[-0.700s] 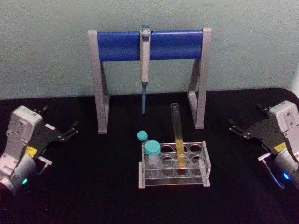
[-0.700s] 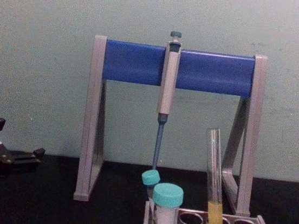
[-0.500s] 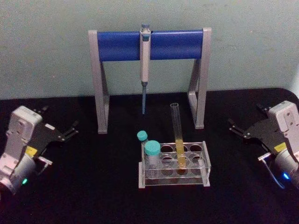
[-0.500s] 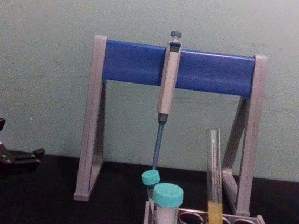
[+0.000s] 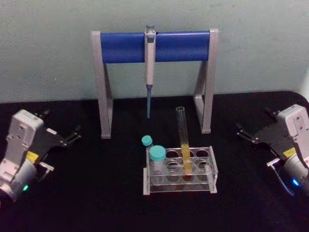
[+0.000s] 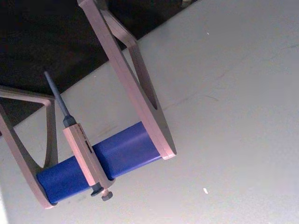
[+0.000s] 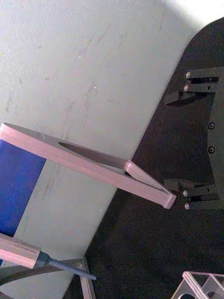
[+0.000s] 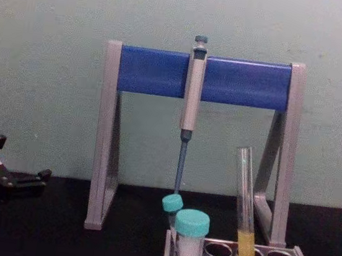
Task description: Pick up the test tube from the test tube rack, shake it, then place it back into the test tube rack.
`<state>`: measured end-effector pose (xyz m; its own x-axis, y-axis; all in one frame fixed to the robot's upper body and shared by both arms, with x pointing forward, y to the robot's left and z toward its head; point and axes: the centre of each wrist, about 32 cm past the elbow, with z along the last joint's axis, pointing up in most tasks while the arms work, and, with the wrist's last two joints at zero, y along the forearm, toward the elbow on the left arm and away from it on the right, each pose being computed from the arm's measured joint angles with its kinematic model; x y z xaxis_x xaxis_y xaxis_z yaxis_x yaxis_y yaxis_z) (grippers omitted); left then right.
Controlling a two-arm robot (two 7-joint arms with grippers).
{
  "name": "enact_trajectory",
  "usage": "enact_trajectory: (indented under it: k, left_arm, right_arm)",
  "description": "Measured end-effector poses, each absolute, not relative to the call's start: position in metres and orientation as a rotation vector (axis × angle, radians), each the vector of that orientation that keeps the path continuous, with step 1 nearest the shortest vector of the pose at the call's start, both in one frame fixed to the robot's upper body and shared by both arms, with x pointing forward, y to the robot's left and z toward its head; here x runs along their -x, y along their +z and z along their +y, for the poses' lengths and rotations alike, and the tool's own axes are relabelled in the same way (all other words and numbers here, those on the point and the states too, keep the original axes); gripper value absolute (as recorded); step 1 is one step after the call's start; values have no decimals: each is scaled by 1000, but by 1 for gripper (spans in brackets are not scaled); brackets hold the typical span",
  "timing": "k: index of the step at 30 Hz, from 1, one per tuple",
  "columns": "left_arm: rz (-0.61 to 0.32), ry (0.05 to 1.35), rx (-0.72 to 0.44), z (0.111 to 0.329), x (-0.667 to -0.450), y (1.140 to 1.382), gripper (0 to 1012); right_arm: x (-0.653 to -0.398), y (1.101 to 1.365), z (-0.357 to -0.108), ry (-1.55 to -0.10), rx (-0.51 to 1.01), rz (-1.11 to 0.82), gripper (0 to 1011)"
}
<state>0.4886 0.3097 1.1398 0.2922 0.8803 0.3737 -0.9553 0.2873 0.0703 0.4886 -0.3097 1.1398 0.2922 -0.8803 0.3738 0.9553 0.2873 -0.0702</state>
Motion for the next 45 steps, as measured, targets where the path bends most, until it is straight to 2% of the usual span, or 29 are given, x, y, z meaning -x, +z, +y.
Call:
enact_trajectory:
  k: [45]
  left_arm:
    - [-285,1248,-304,310,-489,1140,1010]
  right_arm:
    - [-489,1140,-310,-1248,304,-285,1000]
